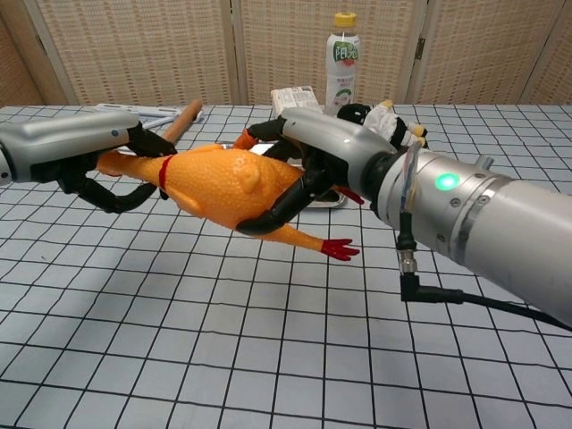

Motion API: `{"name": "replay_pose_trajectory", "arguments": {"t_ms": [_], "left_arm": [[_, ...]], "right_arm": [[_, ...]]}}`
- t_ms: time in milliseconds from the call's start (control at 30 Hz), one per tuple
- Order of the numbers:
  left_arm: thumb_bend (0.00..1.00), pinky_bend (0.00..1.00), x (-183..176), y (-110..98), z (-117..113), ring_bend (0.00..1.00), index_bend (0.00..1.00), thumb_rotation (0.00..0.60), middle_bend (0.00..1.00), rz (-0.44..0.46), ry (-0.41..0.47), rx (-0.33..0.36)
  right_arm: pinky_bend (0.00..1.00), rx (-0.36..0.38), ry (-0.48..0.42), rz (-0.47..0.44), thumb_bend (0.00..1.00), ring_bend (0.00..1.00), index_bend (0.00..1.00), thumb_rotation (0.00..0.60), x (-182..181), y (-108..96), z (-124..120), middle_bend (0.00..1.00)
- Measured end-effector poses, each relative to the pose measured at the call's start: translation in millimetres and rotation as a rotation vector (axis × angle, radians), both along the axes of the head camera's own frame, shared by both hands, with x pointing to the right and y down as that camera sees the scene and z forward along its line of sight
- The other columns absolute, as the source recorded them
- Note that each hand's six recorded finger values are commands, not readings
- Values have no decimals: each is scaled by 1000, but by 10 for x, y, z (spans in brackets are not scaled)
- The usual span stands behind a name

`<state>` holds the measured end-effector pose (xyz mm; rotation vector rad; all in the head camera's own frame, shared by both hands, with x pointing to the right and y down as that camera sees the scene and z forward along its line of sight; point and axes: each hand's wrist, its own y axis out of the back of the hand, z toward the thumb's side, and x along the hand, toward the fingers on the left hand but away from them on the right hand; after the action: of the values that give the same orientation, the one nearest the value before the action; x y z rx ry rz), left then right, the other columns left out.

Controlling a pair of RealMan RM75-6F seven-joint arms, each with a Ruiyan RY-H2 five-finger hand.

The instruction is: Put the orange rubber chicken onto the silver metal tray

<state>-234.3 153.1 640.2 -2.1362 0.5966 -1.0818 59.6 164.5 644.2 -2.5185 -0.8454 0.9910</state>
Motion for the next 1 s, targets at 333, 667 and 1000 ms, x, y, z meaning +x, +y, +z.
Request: {"name": "replay_pose_trajectory", "arguments": {"t_ms": [333,667,1000], "left_arm": [[853,279,1,-50,-13,311,781,600,441,-21,25,-27],[854,280,6,-101,-2,312,781,600,441,-34,23,-36],[853,281,60,-75,21,312,781,600,442,-17,26,-43]], "right_arm": [[0,7,-10,-98,128,0,0,600,92,-7,-71,0],[0,-69,-67,-75,128,0,0,600,59,25,-39,0],[941,-77,-100,12,266,636,742,600,-43,-46,10,527]]}}
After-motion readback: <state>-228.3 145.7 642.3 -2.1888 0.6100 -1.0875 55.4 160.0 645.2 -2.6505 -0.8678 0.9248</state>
